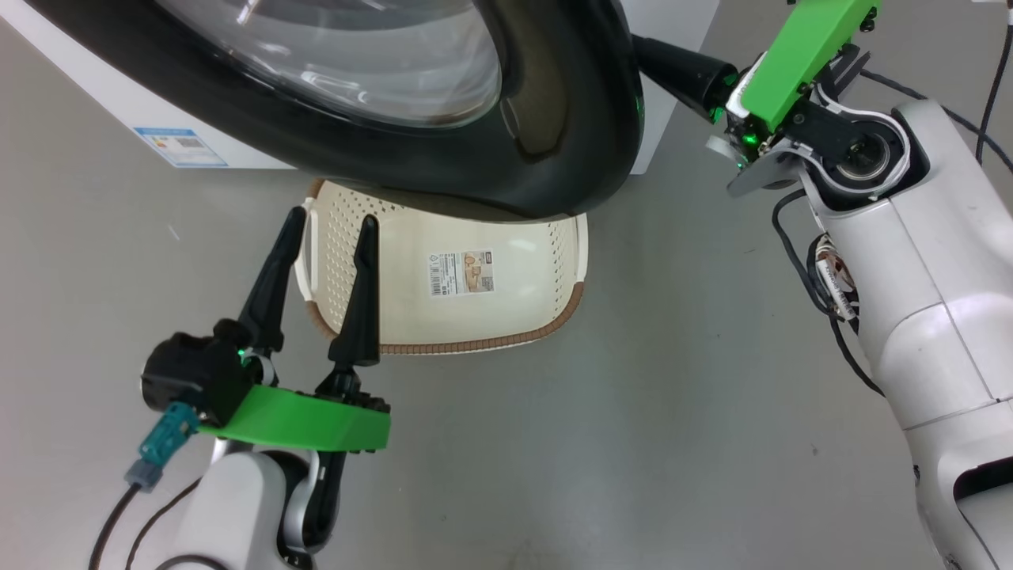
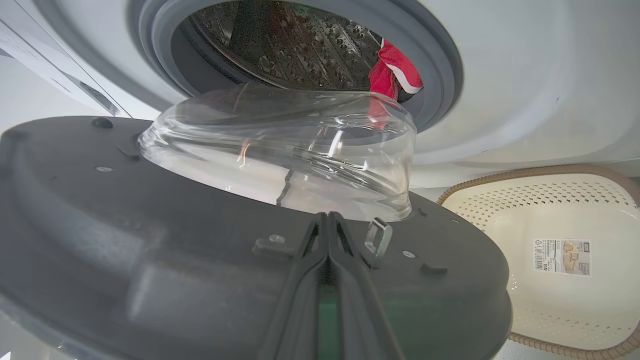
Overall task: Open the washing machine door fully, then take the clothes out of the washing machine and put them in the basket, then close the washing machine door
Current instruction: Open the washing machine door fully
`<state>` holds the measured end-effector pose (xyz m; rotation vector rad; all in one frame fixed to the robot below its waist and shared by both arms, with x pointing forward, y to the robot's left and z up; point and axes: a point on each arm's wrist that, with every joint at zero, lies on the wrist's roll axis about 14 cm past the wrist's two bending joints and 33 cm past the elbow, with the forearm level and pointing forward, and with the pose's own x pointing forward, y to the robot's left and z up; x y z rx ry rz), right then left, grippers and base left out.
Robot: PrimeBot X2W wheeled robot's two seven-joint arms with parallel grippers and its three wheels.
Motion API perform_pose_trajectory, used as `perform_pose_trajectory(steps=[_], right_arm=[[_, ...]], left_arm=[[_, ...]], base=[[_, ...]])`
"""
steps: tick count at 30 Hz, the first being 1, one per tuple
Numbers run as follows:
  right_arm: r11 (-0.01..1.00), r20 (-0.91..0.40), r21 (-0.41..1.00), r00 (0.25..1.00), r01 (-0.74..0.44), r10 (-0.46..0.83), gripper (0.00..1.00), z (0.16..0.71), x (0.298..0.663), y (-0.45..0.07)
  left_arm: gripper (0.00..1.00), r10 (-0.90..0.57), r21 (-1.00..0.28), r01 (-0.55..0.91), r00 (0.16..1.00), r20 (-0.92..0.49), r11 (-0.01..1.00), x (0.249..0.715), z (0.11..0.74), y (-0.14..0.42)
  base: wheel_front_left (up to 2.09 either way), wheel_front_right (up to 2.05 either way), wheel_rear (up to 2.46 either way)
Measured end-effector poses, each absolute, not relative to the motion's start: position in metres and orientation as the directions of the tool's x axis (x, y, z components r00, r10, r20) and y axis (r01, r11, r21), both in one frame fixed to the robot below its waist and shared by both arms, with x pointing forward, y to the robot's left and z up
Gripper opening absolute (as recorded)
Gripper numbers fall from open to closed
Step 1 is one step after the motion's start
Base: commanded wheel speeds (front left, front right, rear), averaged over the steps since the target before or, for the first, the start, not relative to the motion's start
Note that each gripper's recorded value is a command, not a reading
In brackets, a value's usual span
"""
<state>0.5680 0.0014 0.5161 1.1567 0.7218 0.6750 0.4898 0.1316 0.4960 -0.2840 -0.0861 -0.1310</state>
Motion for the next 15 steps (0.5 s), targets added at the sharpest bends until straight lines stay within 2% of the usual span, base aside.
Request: perform_pose_trajectory(steps=[1,2,4,5,10,15], right_arm=[[0.276,-0.158,0.956,0.615,-0.102,0.773,0.00,0.514,0.570,0.000],[0.287,-0.160,0.953,0.637,-0.101,0.754,0.13,0.513,0.573,-0.003],[0.317,-0.166,0.943,0.685,-0.099,0.709,0.78,0.510,0.580,-0.011],[0.329,-0.164,0.939,0.710,-0.101,0.685,1.00,0.509,0.583,-0.015],[0.409,-0.115,0.898,0.812,-0.161,0.572,1.00,0.519,0.596,-0.035],[0.606,-0.075,0.757,0.889,-0.245,0.453,1.00,0.518,0.598,-0.062]], left_arm=[[1.00,-0.117,-0.274,0.141,0.988,0.102,0.951,0.490,0.495,0.131],[1.00,-0.117,-0.275,0.141,0.988,0.100,0.951,0.490,0.495,0.131],[1.00,-0.118,-0.276,0.141,0.988,0.098,0.951,0.491,0.493,0.131],[1.00,-0.118,-0.276,0.140,0.988,0.097,0.951,0.491,0.493,0.131],[1.00,-0.115,-0.280,0.137,0.989,0.093,0.950,0.493,0.490,0.131],[1.00,-0.110,-0.285,0.132,0.990,0.092,0.949,0.495,0.489,0.132]], base=[[0.00,0.00,0.00],[0.00,0.00,0.00],[0.00,0.00,0.00],[0.00,0.00,0.00],[0.00,0.00,0.00],[0.00,0.00,0.00]])
